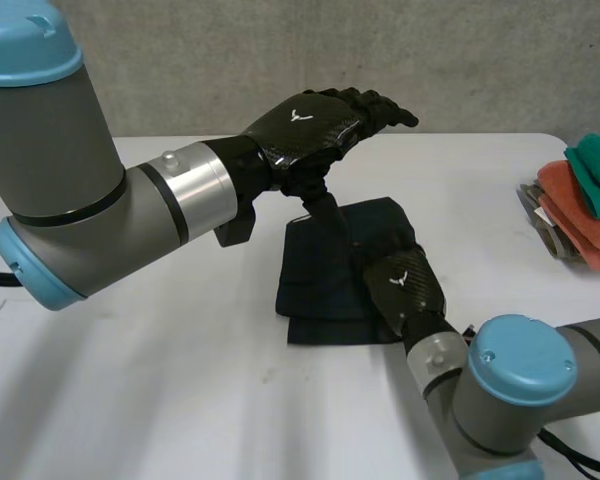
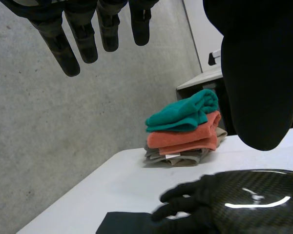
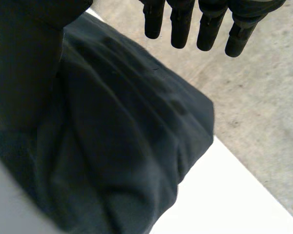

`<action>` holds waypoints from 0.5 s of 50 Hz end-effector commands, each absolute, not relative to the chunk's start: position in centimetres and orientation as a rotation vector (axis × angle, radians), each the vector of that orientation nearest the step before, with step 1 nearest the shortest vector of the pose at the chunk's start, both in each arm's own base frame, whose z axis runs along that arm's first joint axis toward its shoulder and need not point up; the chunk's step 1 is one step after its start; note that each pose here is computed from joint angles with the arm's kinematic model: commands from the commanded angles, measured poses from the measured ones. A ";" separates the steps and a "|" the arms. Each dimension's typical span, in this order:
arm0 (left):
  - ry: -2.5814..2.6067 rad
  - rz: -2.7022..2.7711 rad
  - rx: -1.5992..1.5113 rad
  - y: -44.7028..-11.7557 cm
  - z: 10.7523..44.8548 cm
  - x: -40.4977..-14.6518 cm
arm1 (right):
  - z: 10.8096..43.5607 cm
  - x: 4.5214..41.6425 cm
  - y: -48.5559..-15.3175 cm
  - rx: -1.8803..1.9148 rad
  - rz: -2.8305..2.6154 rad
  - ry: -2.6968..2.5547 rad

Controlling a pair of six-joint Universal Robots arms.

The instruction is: Fold the laundry.

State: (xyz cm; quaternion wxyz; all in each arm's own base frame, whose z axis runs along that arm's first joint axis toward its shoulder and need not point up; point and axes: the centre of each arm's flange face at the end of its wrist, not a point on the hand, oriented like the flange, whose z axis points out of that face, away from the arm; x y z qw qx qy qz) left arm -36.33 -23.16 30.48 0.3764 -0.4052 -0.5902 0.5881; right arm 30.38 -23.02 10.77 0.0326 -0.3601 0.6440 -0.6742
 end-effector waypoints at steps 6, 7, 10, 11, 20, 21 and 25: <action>-1.537 1.499 -1.023 -23.3 30.0 -36.3 | 10.1 31.9 -27.1 -1.047 -2.145 2.003; -1.540 1.499 -1.022 -23.4 29.9 -36.3 | 10.3 32.0 -27.5 -1.051 -2.140 2.006; -1.541 1.500 -1.021 -23.3 29.9 -36.3 | 11.3 32.4 -28.2 -1.036 -2.157 1.969; -1.543 1.500 -1.020 -23.4 29.9 -36.2 | 11.5 32.6 -28.4 -1.035 -2.164 1.956; -1.481 1.572 -1.015 -23.0 32.2 -35.9 | 19.4 32.3 -33.0 -0.910 -2.380 1.731; -1.472 1.583 -1.014 -22.9 32.5 -35.9 | 20.5 32.0 -33.6 -0.884 -2.410 1.710; -1.438 1.647 -0.987 -23.0 34.0 -35.7 | 25.6 29.7 -36.5 -0.770 -2.523 1.649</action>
